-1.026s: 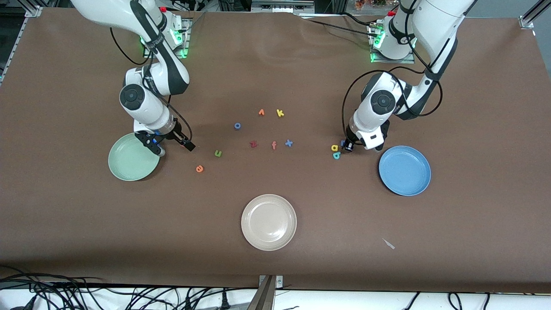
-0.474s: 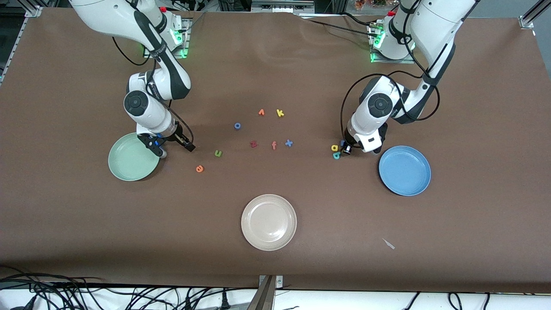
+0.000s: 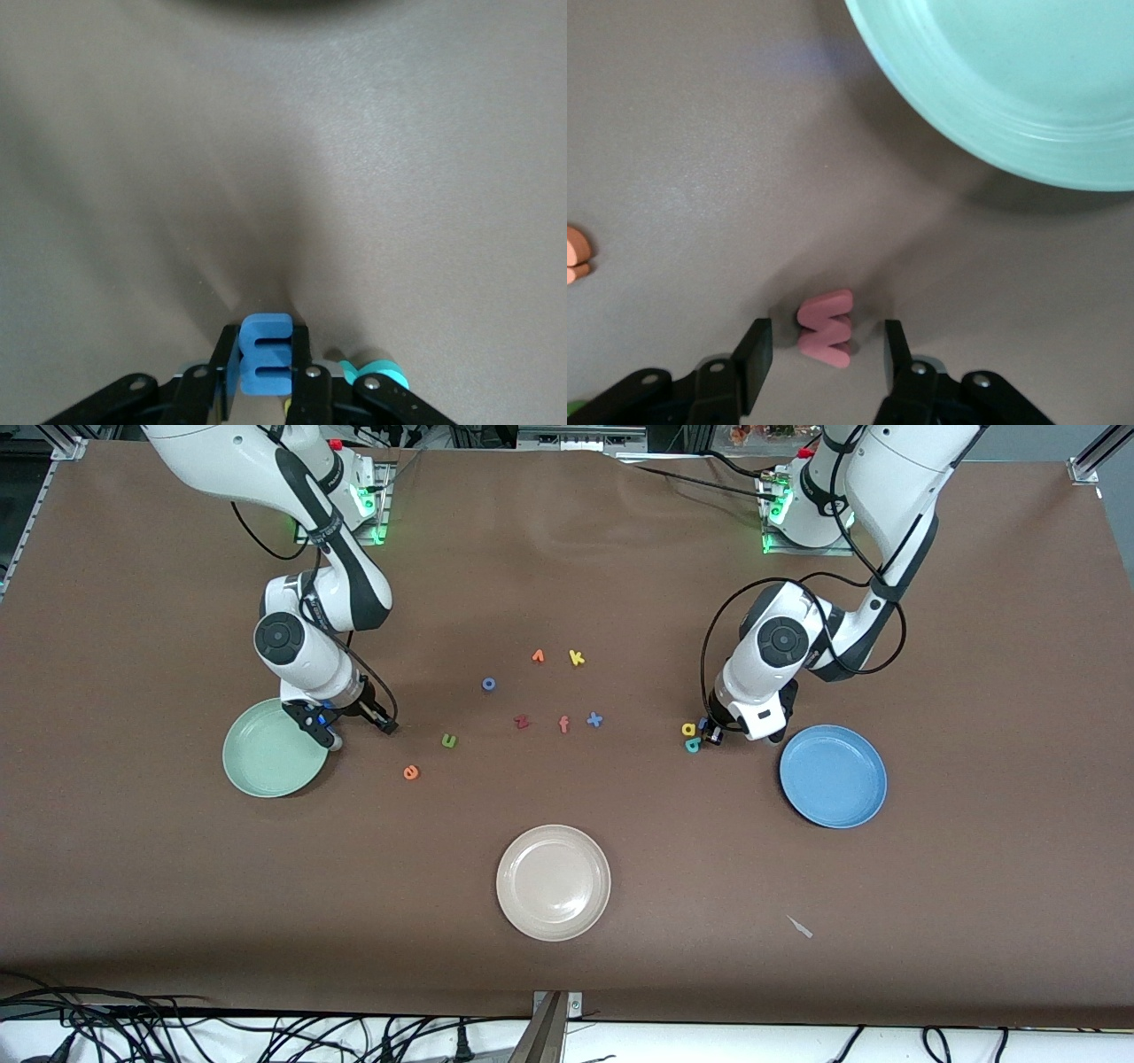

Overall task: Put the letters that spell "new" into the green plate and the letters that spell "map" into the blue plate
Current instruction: 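Grasp the pink w and blue m with the right and left grippers, then release the w on the green plate and m on the blue plate, both grippers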

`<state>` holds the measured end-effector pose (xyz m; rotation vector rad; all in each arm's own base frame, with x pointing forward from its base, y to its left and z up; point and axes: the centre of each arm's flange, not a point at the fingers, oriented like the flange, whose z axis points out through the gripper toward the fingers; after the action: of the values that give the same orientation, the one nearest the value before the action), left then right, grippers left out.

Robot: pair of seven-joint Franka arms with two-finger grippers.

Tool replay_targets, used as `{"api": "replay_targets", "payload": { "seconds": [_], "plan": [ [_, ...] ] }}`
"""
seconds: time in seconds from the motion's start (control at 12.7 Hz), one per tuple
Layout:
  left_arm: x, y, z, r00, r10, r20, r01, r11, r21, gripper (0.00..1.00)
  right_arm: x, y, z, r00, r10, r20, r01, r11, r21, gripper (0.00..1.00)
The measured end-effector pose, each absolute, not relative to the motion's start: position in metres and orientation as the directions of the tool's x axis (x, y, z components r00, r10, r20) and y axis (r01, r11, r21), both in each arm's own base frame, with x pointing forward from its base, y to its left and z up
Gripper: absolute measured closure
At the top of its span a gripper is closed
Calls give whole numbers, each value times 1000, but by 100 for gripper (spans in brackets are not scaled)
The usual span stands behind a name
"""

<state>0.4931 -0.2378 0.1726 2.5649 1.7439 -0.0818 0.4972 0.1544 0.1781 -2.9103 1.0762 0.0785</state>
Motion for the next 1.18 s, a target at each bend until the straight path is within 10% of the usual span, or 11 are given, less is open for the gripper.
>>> {"api": "replay_targets", "payload": {
  "seconds": [0.39, 0.63, 1.18],
  "plan": [
    [501, -239, 181, 476, 879, 16, 879, -475, -26, 73, 498, 153, 174, 756, -652, -63, -653, -757, -14, 48],
    [530, -236, 215, 538, 841, 57, 843, -535, -64, 73, 500, 153, 176, 755, -653, -62, -655, -756, -16, 73],
    [566, -180, 280, 705, 703, 89, 708, -705, -42, 73, 521, 152, 196, 764, -638, -92, -639, -769, 29, 73]
  ]
}}
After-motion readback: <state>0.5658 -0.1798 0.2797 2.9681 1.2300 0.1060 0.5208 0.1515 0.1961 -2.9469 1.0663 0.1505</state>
